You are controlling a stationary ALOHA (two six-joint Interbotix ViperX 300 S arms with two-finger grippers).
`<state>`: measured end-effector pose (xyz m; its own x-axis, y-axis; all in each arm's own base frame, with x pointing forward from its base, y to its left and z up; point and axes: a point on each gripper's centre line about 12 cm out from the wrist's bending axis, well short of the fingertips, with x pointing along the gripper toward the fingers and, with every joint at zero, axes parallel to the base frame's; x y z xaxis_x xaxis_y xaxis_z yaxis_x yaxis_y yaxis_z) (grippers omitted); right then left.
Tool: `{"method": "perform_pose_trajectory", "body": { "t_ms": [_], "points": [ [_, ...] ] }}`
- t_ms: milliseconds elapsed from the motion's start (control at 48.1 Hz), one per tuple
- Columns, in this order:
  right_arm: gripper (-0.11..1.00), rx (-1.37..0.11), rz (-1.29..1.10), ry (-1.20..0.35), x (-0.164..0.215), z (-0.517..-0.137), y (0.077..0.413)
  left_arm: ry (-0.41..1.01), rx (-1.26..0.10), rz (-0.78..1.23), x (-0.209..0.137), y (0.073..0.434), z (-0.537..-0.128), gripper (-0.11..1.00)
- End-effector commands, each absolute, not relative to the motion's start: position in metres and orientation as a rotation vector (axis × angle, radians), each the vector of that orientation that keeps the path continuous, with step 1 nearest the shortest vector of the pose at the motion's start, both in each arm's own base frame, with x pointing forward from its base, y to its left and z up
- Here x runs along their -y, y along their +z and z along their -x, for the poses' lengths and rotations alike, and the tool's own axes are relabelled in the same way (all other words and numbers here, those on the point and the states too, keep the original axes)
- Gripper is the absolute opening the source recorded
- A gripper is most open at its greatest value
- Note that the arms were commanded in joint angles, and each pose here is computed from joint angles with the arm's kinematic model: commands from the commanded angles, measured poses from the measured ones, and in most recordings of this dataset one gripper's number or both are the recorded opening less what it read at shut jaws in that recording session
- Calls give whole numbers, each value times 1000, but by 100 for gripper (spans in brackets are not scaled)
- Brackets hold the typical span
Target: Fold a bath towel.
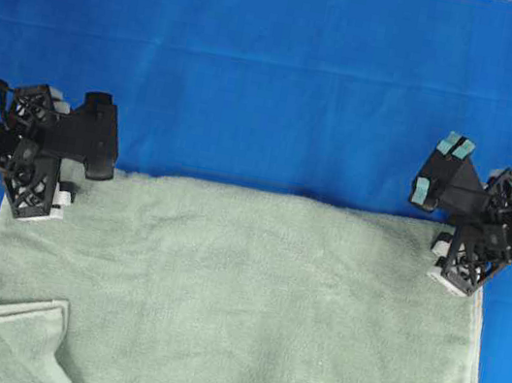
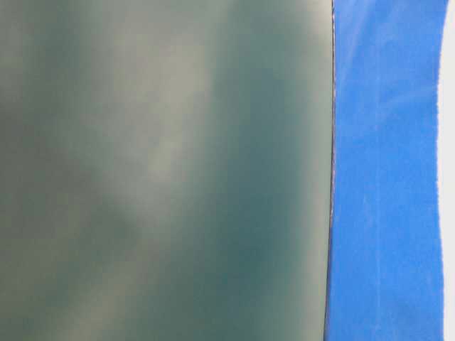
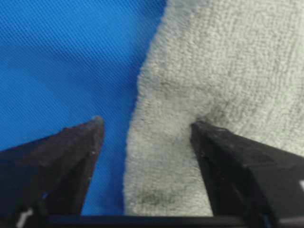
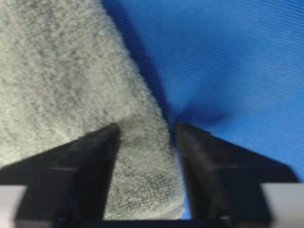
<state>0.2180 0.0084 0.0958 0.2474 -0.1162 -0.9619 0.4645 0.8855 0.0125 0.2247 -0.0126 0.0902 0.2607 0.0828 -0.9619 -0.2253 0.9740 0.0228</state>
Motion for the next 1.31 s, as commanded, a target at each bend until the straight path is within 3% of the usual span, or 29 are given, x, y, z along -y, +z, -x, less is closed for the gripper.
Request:
{"method": "perform_pose_trajectory", "body": {
  "t_ms": [0, 125, 249, 457, 748, 997, 1122, 1288],
  "points": [
    [46, -1264, -331, -414, -6, -219, 94, 227, -1346, 136, 12, 79, -222, 69],
    [12, -1258, -343, -412, -7, -219, 95, 231, -1371, 140, 16, 81, -221, 36],
    [11, -1246, -343, -406, -8, -222, 98, 222, -1377, 121, 19, 86, -221, 11],
    [11, -1175, -353, -411, -6, -232, 132, 254, -1357, 122, 18, 122, -226, 11],
    [11, -1028, -279, -463, 2, -230, 238, 262, -1279, 125, 31, 228, -237, 11],
    [11, -784, -156, -514, 16, -223, 327, 289, -1192, 216, 41, 319, -236, 11],
    [11, -686, -52, -608, 37, -226, 348, 259, -1147, 249, 57, 345, -242, 11],
    [11, -664, 34, -777, 76, -231, 352, 158, -1055, 310, 99, 362, -265, 11]
  ]
}}
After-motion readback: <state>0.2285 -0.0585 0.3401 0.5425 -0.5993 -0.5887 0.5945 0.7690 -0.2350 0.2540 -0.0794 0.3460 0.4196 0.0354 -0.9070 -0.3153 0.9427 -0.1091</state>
